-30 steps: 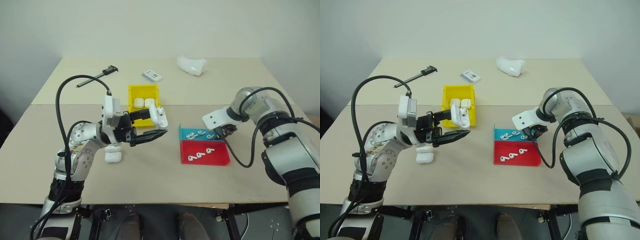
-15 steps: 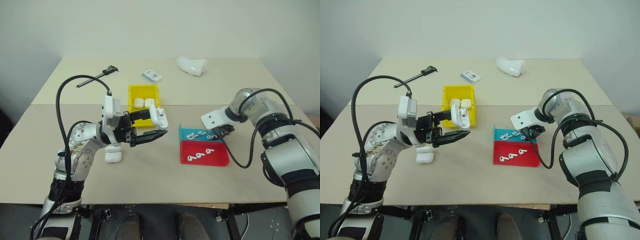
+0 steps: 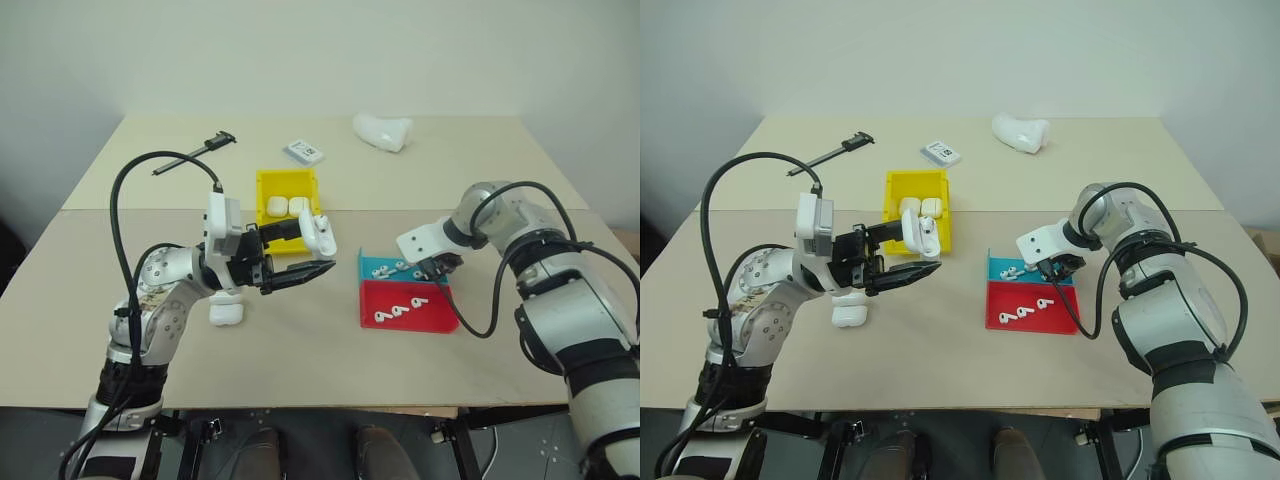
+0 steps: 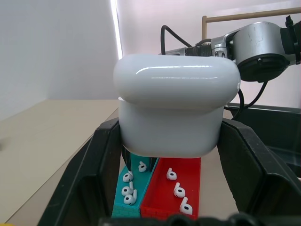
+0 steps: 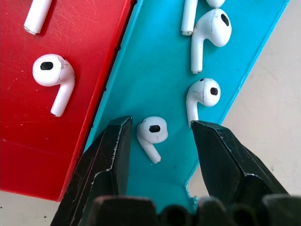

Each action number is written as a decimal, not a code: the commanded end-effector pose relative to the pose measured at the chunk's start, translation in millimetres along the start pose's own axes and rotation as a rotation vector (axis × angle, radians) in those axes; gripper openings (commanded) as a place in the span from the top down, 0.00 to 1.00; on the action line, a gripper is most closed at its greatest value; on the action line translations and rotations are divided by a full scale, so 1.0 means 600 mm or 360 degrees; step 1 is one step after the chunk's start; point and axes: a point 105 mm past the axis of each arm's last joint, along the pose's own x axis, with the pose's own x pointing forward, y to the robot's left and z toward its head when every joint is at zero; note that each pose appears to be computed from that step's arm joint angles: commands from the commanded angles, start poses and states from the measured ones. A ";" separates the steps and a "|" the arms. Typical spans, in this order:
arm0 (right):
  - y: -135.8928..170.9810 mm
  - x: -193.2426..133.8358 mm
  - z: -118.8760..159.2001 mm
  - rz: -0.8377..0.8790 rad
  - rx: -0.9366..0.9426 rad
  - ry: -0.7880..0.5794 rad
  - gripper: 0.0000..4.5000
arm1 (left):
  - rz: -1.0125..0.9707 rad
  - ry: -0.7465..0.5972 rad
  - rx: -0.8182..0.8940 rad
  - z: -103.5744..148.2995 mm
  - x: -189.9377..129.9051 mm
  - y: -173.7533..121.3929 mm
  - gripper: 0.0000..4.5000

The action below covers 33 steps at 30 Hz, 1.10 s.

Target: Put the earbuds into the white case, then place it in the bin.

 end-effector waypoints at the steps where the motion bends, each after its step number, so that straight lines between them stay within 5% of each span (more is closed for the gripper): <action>1: 0.003 0.002 -0.002 0.0014 -0.0020 0.0009 0.43 | -0.0004 -0.0031 0.0055 0.018 -0.002 -0.005 0.38; 31: 0.009 -0.008 -0.007 0.0001 -0.0026 -0.0030 0.43 | -0.0011 -0.0029 0.0056 0.018 -0.001 -0.005 0.38; 33: 0.010 -0.011 -0.006 0.0010 -0.0035 -0.0041 0.52 | -0.0011 -0.0029 0.0056 0.018 -0.001 -0.005 0.38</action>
